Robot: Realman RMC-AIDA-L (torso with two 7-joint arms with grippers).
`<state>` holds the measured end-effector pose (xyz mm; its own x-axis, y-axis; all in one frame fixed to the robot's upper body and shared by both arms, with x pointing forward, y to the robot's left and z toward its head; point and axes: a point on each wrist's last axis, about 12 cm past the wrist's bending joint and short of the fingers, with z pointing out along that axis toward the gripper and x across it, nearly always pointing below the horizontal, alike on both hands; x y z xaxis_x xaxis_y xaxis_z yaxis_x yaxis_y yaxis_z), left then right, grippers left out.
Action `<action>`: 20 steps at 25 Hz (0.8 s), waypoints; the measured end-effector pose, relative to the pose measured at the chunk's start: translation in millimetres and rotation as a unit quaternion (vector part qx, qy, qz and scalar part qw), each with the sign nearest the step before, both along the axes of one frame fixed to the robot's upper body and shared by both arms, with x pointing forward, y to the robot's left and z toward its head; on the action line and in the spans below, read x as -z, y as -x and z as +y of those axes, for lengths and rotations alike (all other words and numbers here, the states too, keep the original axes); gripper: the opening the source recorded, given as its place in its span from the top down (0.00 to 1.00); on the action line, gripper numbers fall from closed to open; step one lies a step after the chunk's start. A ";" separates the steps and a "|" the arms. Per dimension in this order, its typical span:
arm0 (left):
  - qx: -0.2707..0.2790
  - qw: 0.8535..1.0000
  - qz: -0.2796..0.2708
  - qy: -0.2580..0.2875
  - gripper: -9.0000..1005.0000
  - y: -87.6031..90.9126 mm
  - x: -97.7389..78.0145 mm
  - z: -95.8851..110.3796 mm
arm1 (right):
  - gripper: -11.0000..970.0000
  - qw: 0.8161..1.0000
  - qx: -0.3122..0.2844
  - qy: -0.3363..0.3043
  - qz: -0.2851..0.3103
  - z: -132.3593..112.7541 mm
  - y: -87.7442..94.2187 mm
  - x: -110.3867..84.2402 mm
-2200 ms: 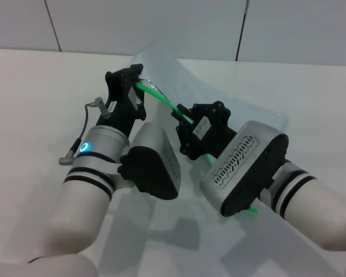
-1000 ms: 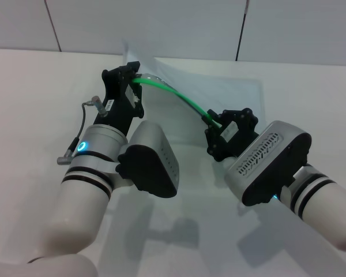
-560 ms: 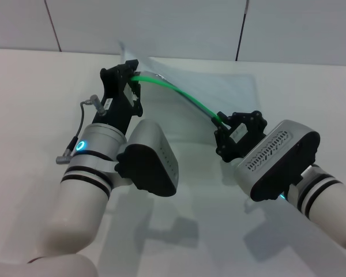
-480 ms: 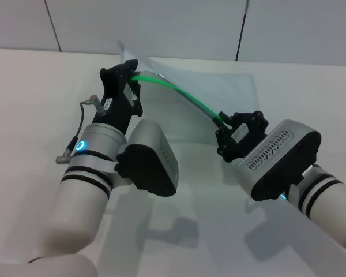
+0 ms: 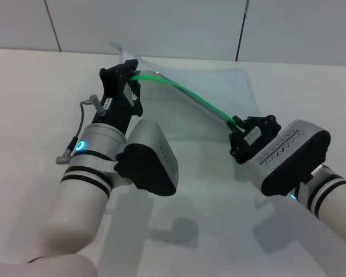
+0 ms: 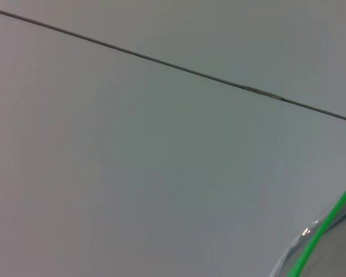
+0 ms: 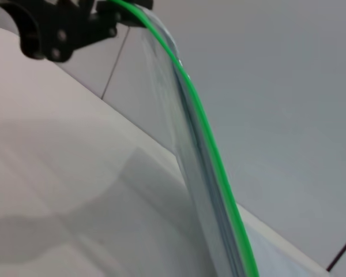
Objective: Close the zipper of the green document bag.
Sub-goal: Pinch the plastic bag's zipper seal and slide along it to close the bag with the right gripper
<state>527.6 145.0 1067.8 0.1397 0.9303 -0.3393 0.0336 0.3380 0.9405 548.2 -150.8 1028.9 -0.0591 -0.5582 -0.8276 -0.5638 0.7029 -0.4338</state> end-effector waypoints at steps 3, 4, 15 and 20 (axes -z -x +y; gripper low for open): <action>0.000 1.000 0.000 0.000 0.92 0.0 0.0 0.0 | 0.91 1.000 0.006 0.001 0.004 -4.1 -1.0 2.4; 0.000 1.000 0.000 0.000 0.92 0.0 0.0 0.0 | 0.91 1.000 0.009 0.002 0.005 -5.7 -1.9 2.9; -0.004 1.000 -0.005 0.001 0.92 -0.1 -1.1 0.8 | 0.91 0.999 0.032 0.007 0.010 -17.3 -7.5 6.5; -0.004 1.000 -0.005 0.001 0.92 -0.2 -1.1 1.1 | 0.91 0.999 0.038 0.010 0.012 -20.6 -8.6 8.4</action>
<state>527.8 146.1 1068.8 0.1356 0.9309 -0.3391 0.0215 0.3395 0.9404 556.8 -171.3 1020.5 -0.1207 -0.5680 -0.8141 -0.5195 0.7350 -0.4357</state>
